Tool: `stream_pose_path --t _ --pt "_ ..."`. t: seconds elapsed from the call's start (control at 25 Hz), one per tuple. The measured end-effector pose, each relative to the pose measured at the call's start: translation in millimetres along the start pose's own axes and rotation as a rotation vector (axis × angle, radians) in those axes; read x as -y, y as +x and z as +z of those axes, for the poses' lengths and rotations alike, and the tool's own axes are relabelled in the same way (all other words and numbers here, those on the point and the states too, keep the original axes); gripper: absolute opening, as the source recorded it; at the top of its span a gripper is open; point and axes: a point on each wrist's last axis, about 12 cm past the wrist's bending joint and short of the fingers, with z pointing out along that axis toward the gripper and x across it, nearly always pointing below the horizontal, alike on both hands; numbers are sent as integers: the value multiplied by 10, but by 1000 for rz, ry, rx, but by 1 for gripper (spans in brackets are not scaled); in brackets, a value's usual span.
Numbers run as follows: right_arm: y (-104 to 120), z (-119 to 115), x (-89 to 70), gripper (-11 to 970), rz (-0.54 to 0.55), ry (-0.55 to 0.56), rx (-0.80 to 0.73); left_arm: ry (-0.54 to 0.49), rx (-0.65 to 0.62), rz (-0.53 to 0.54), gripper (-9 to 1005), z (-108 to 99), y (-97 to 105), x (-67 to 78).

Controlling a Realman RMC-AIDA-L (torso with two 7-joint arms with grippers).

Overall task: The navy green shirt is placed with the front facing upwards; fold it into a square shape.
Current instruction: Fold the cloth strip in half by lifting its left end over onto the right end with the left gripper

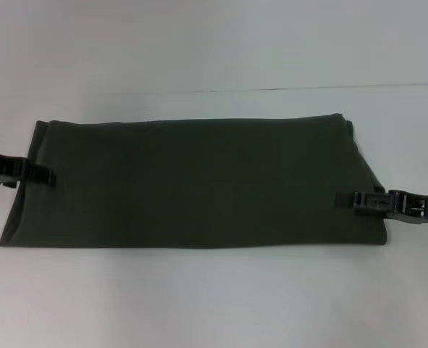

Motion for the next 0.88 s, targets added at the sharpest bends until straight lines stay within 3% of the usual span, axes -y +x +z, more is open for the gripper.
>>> stream_pose_path --t 0.44,0.88 --pt "-53 -211 39 855 71 61 -113 152 -120 22 825 -344 236 -99" --pt "-73 -204 35 854 63 85 -145 103 -118 72 821 -147 370 -116"
